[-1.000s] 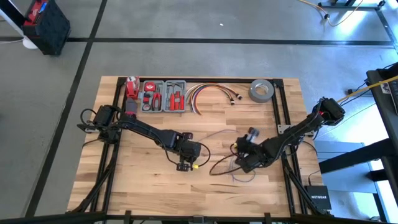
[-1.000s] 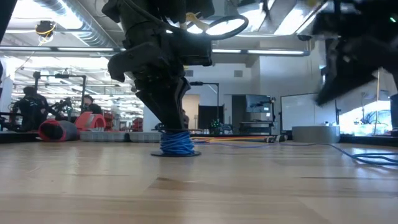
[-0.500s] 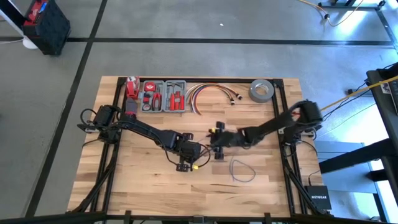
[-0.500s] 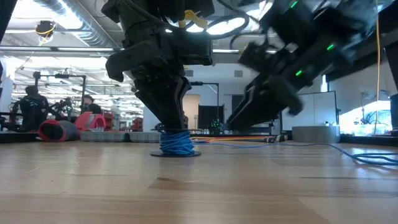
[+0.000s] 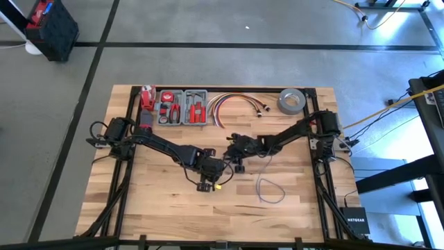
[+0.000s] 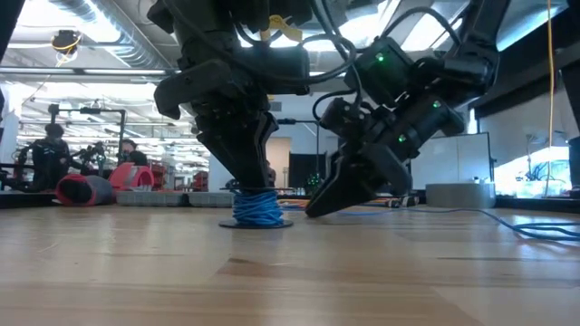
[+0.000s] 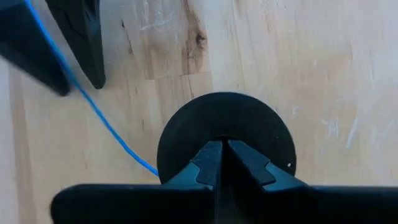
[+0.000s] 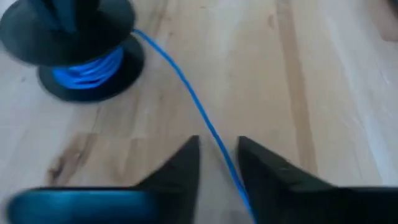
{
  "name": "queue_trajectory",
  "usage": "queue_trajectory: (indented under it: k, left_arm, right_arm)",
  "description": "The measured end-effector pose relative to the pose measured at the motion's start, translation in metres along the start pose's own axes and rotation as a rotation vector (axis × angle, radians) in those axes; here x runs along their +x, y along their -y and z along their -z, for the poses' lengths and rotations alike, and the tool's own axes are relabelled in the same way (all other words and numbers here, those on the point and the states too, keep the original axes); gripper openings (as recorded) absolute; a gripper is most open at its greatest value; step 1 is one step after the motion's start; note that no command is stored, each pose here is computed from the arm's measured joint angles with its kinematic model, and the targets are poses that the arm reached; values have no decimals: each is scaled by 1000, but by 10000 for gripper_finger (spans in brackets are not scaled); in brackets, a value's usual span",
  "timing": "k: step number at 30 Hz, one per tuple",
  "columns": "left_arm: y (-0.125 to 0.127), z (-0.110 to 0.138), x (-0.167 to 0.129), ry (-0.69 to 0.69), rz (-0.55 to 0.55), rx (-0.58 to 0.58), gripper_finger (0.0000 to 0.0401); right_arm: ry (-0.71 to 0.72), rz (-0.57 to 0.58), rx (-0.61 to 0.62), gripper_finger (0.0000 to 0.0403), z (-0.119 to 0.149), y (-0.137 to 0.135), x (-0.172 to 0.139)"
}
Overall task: Coil cords
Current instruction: Uncoil the blue wire on the black spool
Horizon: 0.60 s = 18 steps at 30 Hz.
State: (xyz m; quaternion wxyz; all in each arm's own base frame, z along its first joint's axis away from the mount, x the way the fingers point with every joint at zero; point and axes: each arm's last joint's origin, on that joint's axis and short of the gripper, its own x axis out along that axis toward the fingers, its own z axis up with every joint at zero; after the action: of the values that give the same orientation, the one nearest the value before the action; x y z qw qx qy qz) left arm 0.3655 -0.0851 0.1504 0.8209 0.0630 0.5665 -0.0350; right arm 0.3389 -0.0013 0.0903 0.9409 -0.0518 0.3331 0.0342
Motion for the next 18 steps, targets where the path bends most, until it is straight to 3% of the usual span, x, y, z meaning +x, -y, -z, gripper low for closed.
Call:
queue_trajectory:
  k: [4, 12, 18]
  left_arm:
    - [0, 0, 0, -1, -2, 0, 17]
    - [3, -1, -1, 12, -3, 7, 17]
    - [6, -3, -1, 27, -11, 11, 17]
  right_arm:
    - [-30, 35, -57, 16, 2, 0, 0]
    - [-180, 228, -172, 7, -6, -32, -27]
    - [-341, 387, -148, 5, -2, -49, -67]
